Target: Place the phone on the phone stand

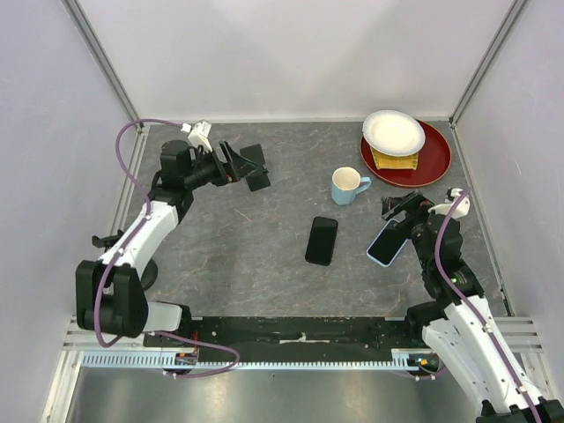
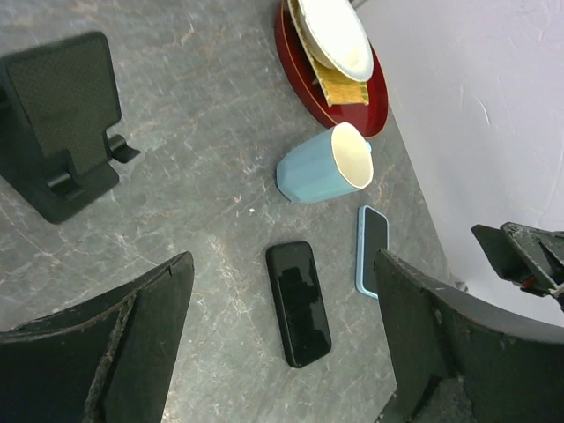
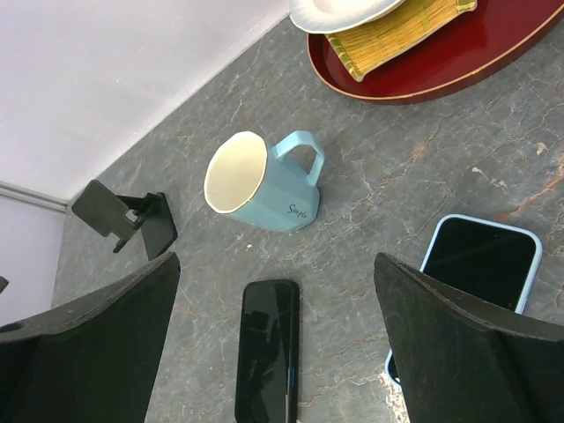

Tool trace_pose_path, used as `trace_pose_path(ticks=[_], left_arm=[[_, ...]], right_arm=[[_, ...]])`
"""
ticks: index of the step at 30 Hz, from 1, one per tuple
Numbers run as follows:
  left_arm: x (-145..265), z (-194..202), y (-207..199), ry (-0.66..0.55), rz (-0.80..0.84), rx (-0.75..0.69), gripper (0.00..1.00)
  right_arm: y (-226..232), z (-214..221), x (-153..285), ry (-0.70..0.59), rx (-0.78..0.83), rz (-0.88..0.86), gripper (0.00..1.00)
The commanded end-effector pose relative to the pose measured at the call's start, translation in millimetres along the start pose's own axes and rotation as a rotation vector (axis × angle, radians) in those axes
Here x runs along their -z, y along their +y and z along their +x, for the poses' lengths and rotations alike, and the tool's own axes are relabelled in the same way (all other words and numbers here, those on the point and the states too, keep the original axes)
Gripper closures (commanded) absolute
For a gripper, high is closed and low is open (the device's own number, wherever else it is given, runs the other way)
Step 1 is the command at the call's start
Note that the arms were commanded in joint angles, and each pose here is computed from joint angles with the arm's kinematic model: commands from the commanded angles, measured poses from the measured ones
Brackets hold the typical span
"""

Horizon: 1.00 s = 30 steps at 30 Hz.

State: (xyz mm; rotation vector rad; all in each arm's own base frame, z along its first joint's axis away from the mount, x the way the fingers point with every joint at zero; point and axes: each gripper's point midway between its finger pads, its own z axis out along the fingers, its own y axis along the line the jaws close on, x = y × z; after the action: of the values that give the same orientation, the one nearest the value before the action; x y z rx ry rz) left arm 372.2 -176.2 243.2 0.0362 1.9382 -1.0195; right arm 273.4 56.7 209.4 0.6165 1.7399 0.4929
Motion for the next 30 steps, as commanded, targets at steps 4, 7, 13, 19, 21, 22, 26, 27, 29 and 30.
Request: trace_pose_path(ticks=[4,7,13,19,21,22,26,27,29,30], left_arm=[[-18,7,20,0.103,0.023,0.198,0.13],[-28,15,43,0.143,0.02,0.268,0.19],[-44,31,65,0.19,0.045,0.353,0.19],[-56,34,92,0.114,-0.022,0.331,0.21],[-62,42,102,0.121,-0.025,0.359,0.26],[-65,45,106,0.126,-0.029,0.371,0.27],[-74,51,118,0.119,-0.03,0.378,0.26],[-75,51,119,0.115,-0.027,0.376,0.24],[-76,55,123,0.105,-0.034,0.393,0.22],[-77,52,122,0.085,-0.021,0.378,0.21]], right_arm=[[10,8,-4,0.061,0.049,-0.046,0.02],[32,28,-3,0.171,0.098,-0.183,0.02],[65,48,5,0.271,0.08,-0.386,0.02],[63,44,15,0.238,0.072,-0.405,0.02],[65,41,18,0.229,0.074,-0.411,0.02],[65,40,19,0.227,0.077,-0.41,0.02],[67,36,21,0.218,0.079,-0.409,0.02],[66,37,20,0.219,0.081,-0.406,0.02],[64,38,19,0.222,0.081,-0.401,0.02],[62,40,18,0.225,0.079,-0.395,0.02]])
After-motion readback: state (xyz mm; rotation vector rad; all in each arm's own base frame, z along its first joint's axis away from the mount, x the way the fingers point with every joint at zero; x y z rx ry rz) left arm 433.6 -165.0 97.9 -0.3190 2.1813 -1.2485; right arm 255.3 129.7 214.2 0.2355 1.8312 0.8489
